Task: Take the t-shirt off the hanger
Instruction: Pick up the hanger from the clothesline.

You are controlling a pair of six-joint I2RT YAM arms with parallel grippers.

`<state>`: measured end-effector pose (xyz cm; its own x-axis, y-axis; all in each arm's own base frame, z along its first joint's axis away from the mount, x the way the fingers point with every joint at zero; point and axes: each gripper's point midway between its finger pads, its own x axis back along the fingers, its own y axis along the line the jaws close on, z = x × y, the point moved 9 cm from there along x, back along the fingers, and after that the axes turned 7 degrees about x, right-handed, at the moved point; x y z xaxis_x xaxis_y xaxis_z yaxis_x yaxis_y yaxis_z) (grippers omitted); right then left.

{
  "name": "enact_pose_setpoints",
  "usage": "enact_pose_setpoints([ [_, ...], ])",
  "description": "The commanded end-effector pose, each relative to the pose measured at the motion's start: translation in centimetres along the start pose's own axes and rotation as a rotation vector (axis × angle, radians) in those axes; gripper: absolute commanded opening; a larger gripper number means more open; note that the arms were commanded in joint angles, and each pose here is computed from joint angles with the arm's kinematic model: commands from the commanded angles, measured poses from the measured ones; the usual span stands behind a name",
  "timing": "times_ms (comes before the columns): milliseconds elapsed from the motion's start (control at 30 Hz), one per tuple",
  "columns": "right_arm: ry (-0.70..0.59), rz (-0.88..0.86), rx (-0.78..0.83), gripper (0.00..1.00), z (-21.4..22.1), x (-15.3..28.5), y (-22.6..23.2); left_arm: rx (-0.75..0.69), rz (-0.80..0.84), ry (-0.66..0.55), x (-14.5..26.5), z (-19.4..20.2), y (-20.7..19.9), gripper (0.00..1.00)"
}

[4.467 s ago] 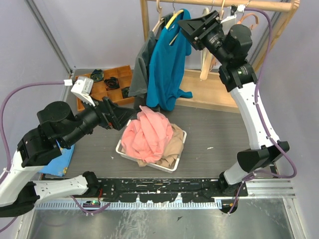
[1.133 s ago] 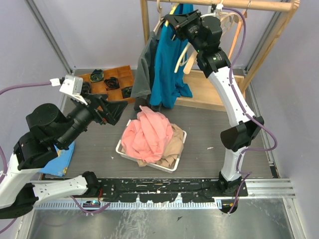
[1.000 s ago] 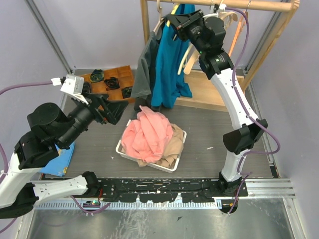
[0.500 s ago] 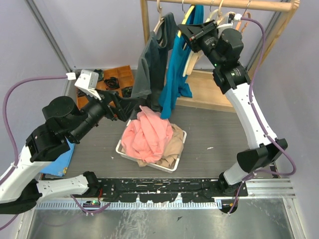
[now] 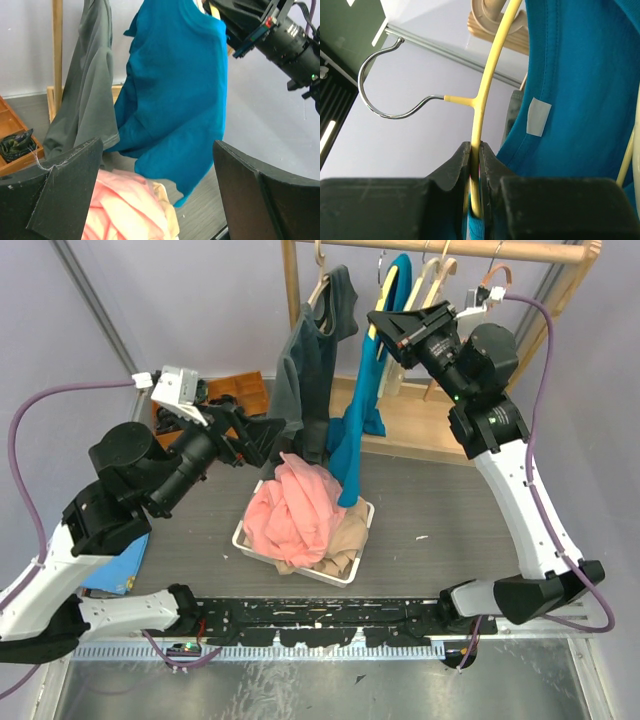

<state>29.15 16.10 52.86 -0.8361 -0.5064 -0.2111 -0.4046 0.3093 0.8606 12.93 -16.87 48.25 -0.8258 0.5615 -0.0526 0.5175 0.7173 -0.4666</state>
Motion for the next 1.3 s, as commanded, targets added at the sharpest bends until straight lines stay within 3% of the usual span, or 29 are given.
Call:
enact_pose_setpoints([
  [0, -0.021, -0.17, 0.051, 0.01, -0.8, 3.3, 4.0, 0.021, 0.032, -0.1, -1.1, -2.4, -1.5, 0.98],
  [233, -0.026, -0.183, 0.055, 0.01, -0.4, 5.6, 4.3, -0.037, 0.087, -0.049, -4.1, -2.3, -3.5, 0.98],
  [533, -0.057, -0.201, 0.063, 0.01, -1.0, 6.1, 5.4, -0.011, 0.146, 0.117, -5.6, 1.0, -4.3, 0.98],
  [1000, -0.083, -0.2, 0.058, 0.01, -1.1, 6.5, 5.5, -0.002, 0.177, 0.121, -6.2, 0.9, -5.0, 0.98],
  [1267, -0.14, -0.181, 0.05, 0.01, -2.0, 5.9, 5.9, 0.056, 0.251, 0.306, -7.3, 5.1, -5.6, 0.98],
])
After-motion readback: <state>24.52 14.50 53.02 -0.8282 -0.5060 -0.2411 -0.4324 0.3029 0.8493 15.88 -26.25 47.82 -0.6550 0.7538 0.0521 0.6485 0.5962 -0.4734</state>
